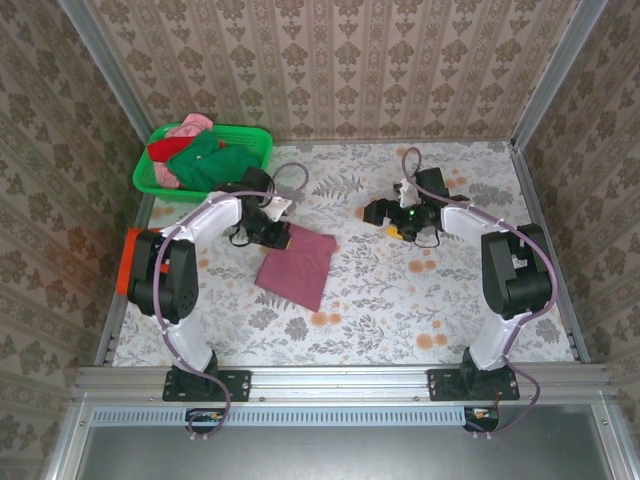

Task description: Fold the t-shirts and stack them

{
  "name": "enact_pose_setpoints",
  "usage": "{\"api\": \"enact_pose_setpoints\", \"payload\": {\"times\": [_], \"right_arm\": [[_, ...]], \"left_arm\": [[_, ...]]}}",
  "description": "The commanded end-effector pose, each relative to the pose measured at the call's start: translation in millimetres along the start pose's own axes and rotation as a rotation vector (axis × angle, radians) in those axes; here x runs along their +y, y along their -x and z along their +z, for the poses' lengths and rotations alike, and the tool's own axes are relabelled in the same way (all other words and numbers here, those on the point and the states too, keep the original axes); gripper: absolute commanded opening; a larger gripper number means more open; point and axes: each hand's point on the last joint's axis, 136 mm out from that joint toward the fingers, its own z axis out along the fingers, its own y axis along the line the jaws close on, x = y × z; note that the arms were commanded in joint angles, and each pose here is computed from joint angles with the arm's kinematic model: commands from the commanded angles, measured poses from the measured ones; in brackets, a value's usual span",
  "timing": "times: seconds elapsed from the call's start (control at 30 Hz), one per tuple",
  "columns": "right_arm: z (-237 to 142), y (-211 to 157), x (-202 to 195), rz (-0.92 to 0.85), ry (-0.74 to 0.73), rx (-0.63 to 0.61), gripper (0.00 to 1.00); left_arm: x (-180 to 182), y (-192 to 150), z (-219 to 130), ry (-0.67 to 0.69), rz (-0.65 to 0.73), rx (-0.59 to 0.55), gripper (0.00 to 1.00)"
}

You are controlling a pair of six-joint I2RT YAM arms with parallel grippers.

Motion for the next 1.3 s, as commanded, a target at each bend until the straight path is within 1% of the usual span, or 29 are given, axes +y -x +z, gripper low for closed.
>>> {"api": "enact_pose_setpoints", "payload": {"times": [0.0,0.13,0.27,0.4,0.5,0.53,0.6,0.77,0.87,1.0,1.1,1.27], "right_arm": [[0,2,40,-0.180,0.105,-0.039,1.00],[9,-6,76,-0.288,0.195,-0.016,1.00],[21,-20,112,-0.390,0.283,0.032,1.00],[22,-33,154,-0.579,0.393,-0.009,1.00],[16,-27,183,-0.624,0.454,-0.051,1.00],[15,-28,194,-0.665,0.470,-0.059,1.00],[14,-32,214,-0.765,0.464,-0.069,1.00],[10,-52,257,-0.972,0.475,-0.046,1.00],[11,-69,274,-1.049,0.501,0.002,1.00],[15,-80,287,-1.070,0.532,0.032,1.00],[21,-86,287,-1.056,0.529,0.049,1.00],[25,-96,281,-1.045,0.525,0.083,1.00]], "left_arm": [[19,-26,-21,0.083,0.046,0.098,0.00],[46,-39,-37,0.174,0.040,0.122,0.00],[81,-53,-53,0.258,-0.013,0.137,0.00],[113,-59,-76,0.308,-0.089,0.085,0.00],[133,-65,-94,0.338,-0.124,0.039,0.00],[138,-67,-100,0.345,-0.133,0.023,0.00],[149,-70,-111,0.355,-0.152,-0.006,0.00],[168,-76,-131,0.360,-0.196,-0.058,0.00],[180,-81,-140,0.370,-0.218,-0.066,0.00],[192,-90,-151,0.389,-0.225,-0.054,0.00],[199,-96,-166,0.401,-0.241,-0.050,0.00],[199,-101,-189,0.409,-0.251,-0.034,0.00]]}}
